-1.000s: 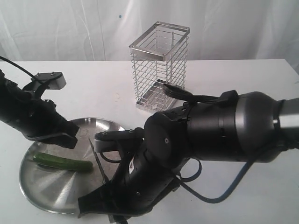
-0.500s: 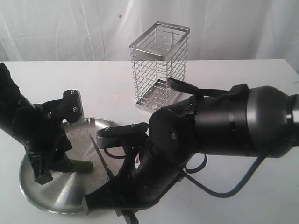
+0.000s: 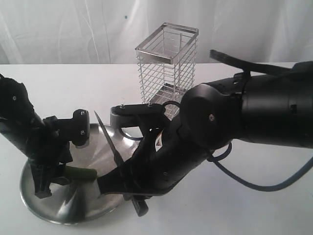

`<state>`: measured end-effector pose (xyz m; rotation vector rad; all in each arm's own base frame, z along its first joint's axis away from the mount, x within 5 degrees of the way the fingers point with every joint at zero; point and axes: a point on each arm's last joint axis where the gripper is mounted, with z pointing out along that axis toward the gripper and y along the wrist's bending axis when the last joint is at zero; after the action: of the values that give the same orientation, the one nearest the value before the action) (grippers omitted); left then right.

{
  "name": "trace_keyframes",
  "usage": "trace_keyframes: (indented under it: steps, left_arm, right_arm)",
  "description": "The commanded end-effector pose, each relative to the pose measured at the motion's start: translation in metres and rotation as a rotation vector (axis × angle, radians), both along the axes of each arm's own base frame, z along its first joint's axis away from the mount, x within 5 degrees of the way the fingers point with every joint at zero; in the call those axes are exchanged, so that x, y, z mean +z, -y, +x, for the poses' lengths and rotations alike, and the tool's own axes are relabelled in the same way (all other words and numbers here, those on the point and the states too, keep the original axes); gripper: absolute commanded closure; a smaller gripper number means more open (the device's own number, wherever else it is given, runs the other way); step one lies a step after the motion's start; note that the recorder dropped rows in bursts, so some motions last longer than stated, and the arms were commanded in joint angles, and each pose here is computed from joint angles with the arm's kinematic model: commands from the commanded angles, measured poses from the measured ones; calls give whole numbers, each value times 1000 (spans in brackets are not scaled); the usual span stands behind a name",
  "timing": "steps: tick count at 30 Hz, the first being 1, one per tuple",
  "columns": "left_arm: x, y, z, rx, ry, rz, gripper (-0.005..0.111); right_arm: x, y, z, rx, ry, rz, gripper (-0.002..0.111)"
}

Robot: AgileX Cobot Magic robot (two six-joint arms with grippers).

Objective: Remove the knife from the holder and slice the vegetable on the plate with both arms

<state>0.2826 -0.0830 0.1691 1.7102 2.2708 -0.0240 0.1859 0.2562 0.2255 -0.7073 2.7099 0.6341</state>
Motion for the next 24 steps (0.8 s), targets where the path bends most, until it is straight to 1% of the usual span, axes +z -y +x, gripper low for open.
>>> trace_keyframes:
  steps: [1, 2, 3, 4, 5, 6, 7, 9, 10, 14, 19, 21, 24]
  left_arm:
    - [-16, 2, 4, -26, -3, 16, 50]
    - [-20, 2, 6, -13, -2, 16, 51]
    - [-25, 2, 8, 27, -8, 9, 55]
    - [-28, 3, 9, 76, -22, 0, 61]
    - [-29, 3, 9, 141, -40, -13, 74]
    - [-29, 3, 10, 180, -44, -23, 81]
    - [-26, 3, 12, 256, -46, -45, 87]
    - [-21, 5, 15, 330, -75, -64, 93]
    - [-20, 5, 15, 339, -94, -64, 94]
    - [-10, 7, 15, 330, -115, -66, 90]
    - [-6, 7, 14, 363, -117, -79, 72]
    - [-6, 7, 15, 376, -115, -83, 68]
    - [-5, 7, 15, 390, -120, -94, 68]
  right_arm:
    - [7, 0, 2, 8, 30, 17, 108]
    - [7, 0, 2, 8, 30, 17, 108]
    - [7, 0, 2, 8, 30, 17, 108]
    - [7, 0, 2, 7, 33, 20, 108]
    - [7, 0, 3, 6, 34, 21, 108]
    - [7, 0, 3, 6, 38, 22, 108]
    - [7, 0, 3, 4, 42, 26, 108]
    - [7, 0, 4, 9, 53, 22, 108]
    - [7, 0, 4, 14, 59, 17, 108]
    - [4, 8, 5, 53, 58, -66, 108]
    - [0, 17, 7, 110, 56, -151, 108]
    - [0, 18, 7, 139, 52, -169, 108]
    - [-1, 15, 9, 160, 52, -180, 108]
